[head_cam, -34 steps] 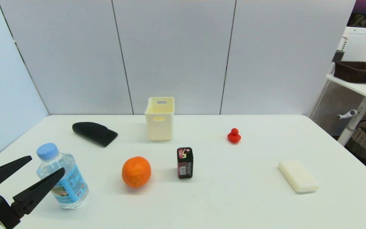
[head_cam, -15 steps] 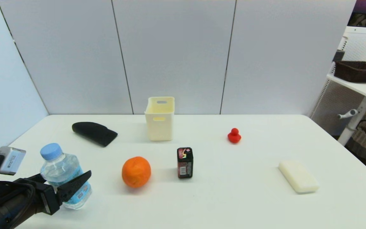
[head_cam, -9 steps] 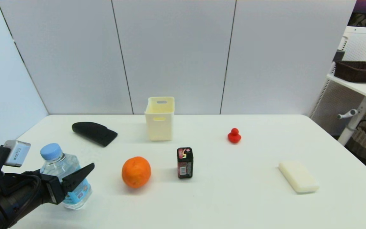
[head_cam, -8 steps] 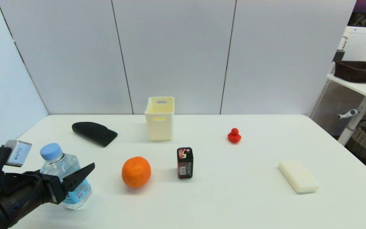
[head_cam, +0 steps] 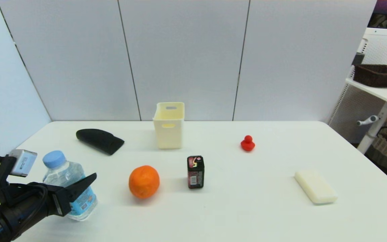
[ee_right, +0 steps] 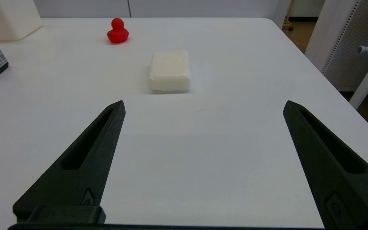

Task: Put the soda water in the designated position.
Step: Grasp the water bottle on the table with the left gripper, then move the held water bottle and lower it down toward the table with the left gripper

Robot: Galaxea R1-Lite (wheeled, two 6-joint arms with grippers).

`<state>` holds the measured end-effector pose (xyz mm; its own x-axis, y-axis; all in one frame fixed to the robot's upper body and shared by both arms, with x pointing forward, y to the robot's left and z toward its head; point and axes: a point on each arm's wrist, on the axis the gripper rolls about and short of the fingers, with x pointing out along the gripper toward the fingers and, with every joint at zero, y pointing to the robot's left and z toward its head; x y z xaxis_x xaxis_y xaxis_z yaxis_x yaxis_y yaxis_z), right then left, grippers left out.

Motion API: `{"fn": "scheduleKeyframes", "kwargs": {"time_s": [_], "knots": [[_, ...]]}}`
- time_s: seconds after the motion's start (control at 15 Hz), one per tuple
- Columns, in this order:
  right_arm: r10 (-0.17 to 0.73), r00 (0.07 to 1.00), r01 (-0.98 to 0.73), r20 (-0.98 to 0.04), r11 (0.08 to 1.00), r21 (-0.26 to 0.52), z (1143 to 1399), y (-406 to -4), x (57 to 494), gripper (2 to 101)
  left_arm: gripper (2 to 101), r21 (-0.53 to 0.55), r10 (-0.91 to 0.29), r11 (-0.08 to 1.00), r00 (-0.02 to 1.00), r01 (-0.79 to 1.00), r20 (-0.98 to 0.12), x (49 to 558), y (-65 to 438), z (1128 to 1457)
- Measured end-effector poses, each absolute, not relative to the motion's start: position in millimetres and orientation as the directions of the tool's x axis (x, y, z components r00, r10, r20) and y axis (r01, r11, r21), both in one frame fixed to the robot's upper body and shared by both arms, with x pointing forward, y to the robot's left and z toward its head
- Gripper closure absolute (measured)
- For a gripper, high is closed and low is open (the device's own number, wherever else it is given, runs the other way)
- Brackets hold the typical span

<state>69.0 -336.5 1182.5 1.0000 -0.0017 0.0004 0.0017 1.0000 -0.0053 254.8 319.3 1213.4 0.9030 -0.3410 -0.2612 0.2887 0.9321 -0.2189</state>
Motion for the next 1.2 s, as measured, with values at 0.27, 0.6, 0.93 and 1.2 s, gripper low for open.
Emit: {"fn": "scheduleKeyframes", "kwargs": {"time_s": [0.27, 0.6, 0.93, 1.2], "knots": [[-0.002, 1.0, 0.002, 0.0, 1.0, -0.005, 1182.4, -336.5, 69.0, 4.3, 53.5, -0.213, -0.341, 0.932, 0.907, 0.293, -0.245, 254.6, 319.3, 1214.6], [-0.001, 1.0, 0.001, 0.0, 1.0, -0.005, 1182.4, -336.5, 69.0, 4.3, 54.3, -0.178, -0.342, 0.935, 0.915, 0.308, -0.215, 259.6, 318.9, 1220.7], [-0.001, 1.0, 0.001, 0.0, 1.0, -0.005, 1182.4, -336.5, 69.0, 4.3, 54.3, -0.054, -0.395, 0.918, 0.917, 0.392, -0.056, 296.4, 306.5, 1261.5], [-0.002, 1.0, 0.002, 0.0, 1.0, -0.005, 1182.4, -336.5, 69.0, 4.3, 54.3, -0.022, -0.495, 0.868, 0.868, 0.496, 0.042, 333.1, 274.9, 1301.7]]}}
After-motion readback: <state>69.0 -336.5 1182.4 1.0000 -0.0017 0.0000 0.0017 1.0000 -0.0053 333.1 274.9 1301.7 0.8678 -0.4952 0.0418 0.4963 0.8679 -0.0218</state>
